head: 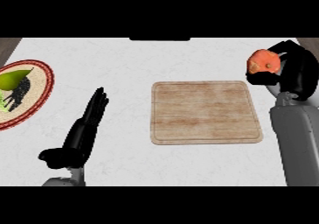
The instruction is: Pick the squash from the cutting board and place it in the pan
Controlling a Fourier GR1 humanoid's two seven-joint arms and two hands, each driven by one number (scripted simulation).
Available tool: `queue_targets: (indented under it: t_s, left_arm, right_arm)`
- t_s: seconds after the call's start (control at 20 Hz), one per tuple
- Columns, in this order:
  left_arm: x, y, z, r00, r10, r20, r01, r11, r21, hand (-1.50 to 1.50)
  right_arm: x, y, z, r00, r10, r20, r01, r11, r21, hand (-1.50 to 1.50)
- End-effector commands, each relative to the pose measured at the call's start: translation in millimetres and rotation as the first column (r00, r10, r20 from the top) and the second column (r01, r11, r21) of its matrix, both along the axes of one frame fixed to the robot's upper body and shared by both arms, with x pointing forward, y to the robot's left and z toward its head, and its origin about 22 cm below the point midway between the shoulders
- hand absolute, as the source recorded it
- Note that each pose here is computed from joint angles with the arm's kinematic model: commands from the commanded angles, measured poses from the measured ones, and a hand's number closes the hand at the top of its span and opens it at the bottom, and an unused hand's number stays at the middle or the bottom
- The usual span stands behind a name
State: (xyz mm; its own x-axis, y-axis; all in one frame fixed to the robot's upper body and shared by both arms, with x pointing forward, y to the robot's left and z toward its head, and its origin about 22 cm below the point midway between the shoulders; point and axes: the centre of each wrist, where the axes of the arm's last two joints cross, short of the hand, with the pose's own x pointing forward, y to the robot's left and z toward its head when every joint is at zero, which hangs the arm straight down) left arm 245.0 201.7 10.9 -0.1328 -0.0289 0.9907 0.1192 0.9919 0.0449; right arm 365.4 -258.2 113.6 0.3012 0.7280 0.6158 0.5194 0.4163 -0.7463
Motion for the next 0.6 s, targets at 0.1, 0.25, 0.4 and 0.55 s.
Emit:
queue_targets:
  t_s: [0.1, 0.25, 0.4, 0.55]
  left_arm:
    - [-8.4, -1.3, 0.6, 1.0, -0.023, 0.009, 0.023, 1.0, 0.013, 0.0]
    - [9.5, -0.2, 19.9, 1.0, -0.026, 0.015, 0.026, 1.0, 0.01, 0.0]
    - [7.1, -3.0, -5.6, 1.0, -0.022, 0.008, 0.022, 1.0, -0.001, 0.0]
    - [11.3, -7.2, 9.3, 0.999, -0.045, -0.002, 0.045, 0.999, -0.001, 0.0]
  right_arm:
    - [11.3, -73.0, -31.5, 0.99, -0.119, 0.079, 0.123, 0.991, -0.053, 1.5]
    - [2.6, -106.9, -36.8, 0.984, -0.162, 0.075, 0.173, 0.968, -0.181, 1.5]
    - [3.6, -138.1, -37.6, 0.964, -0.212, 0.159, 0.241, 0.952, -0.191, 1.5]
    - [10.6, -155.7, -29.5, 0.939, -0.253, 0.233, 0.283, 0.953, -0.105, 1.5]
